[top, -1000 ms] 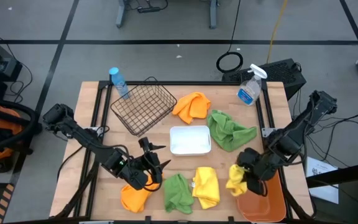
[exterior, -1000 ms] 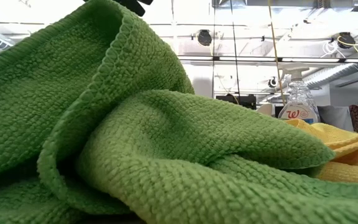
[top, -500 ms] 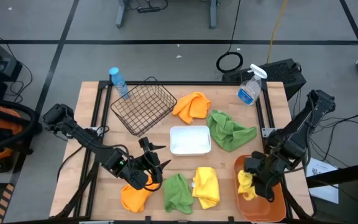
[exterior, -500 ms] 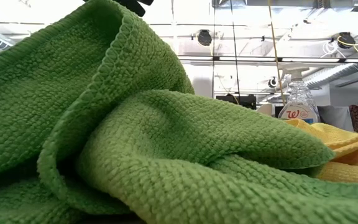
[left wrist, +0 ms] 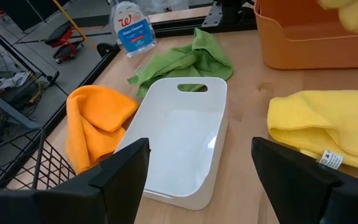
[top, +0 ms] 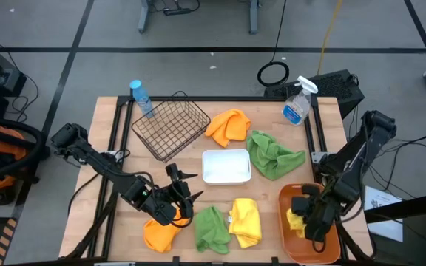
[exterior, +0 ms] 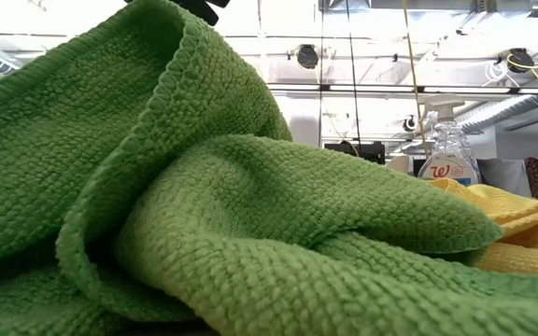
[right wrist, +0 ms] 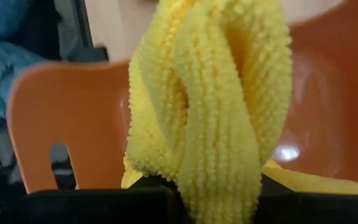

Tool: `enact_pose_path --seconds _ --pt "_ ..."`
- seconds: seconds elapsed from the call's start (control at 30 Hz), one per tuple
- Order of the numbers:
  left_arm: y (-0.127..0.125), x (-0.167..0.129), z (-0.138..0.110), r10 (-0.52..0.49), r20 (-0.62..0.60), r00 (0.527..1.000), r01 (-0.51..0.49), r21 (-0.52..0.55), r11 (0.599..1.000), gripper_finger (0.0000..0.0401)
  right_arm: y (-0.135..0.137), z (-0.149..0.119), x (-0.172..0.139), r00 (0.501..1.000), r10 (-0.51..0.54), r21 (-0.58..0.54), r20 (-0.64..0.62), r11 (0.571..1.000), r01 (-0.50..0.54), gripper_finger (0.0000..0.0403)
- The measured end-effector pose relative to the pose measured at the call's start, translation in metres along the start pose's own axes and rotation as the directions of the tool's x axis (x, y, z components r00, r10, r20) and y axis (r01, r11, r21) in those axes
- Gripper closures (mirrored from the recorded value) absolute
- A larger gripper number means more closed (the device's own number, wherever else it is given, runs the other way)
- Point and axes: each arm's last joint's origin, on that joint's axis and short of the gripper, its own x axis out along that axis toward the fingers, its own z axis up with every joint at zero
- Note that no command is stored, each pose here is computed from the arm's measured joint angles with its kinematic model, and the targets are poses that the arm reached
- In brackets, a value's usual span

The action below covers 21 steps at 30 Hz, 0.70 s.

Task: Sort microfiber towel by color & place in baskets
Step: Put the left yellow microfiber towel into the orange bin

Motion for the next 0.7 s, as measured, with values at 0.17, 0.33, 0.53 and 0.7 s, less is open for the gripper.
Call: enact_pose_path --seconds 0.17,0.33,0.53,0.7 --pt "0.000 0.000 0.000 -0.001 0.000 1.000 0.001 -0.004 1.000 0.0111 0.010 0.000 0.015 0.996 0.030 0.033 -0.090 0.999 -0.027 0.0359" --pt "0.000 0.000 0.001 -0.003 0.004 1.000 0.004 -0.010 1.000 0.0111 0.015 0.003 0.029 0.995 0.006 0.041 -0.104 0.999 -0.002 0.0359" --pt "-0.002 0.000 0.002 -0.037 0.004 0.999 0.037 -0.024 0.999 0.0111 0.017 0.005 0.049 0.988 -0.069 0.043 -0.137 0.996 0.076 0.0344" --pt "-0.007 0.005 -0.002 -0.048 -0.012 0.999 0.047 -0.007 0.999 0.0111 0.018 0.006 0.068 0.977 -0.135 0.043 -0.166 0.989 0.144 0.0322"
